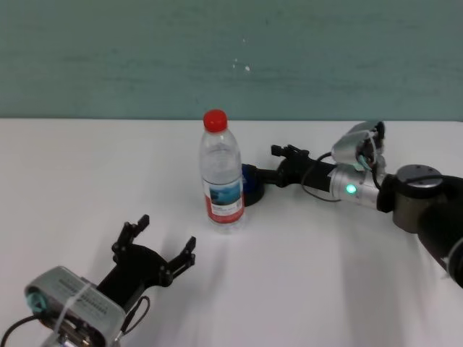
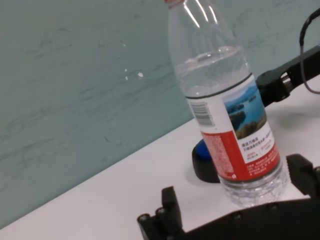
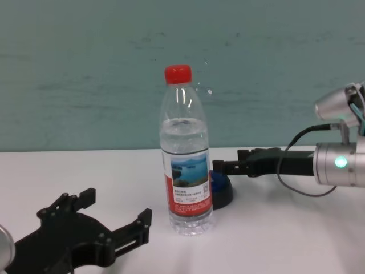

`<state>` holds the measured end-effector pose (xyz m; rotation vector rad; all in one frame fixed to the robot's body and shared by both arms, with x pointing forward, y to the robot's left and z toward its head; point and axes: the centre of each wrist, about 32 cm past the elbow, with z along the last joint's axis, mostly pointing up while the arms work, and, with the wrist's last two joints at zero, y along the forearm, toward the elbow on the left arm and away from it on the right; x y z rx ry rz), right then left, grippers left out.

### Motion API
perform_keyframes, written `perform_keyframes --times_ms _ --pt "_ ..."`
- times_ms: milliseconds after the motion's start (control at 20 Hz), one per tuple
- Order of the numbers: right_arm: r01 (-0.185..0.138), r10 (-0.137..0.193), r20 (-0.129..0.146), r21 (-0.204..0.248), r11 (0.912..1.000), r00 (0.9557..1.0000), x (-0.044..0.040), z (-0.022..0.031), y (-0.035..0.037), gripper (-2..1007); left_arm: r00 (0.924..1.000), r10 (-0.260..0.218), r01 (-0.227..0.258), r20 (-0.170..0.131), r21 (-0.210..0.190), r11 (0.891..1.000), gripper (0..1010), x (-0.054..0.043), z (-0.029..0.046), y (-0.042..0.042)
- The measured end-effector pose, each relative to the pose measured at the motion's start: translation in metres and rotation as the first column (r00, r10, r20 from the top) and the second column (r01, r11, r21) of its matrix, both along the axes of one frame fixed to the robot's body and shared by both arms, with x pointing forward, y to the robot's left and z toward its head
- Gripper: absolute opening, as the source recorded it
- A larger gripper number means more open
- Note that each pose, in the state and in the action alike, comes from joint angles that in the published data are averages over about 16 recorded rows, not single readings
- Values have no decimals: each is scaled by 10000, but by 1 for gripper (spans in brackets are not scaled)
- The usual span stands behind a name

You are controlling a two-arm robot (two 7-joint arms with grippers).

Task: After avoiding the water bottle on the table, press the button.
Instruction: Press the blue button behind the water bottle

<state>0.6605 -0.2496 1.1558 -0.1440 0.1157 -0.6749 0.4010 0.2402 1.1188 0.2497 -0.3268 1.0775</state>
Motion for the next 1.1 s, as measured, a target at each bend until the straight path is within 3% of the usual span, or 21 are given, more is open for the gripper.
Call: perform_keyframes --times_ms 350,1100 --pt "-47 47 -85 -21 10000 10000 46 -29 40 1004 10000 0 0 0 0 10000 1000 0 0 0" --pt "-63 62 -139 -59 10000 9999 46 -40 51 1004 10000 0 0 -1 1 10000 1000 0 0 0"
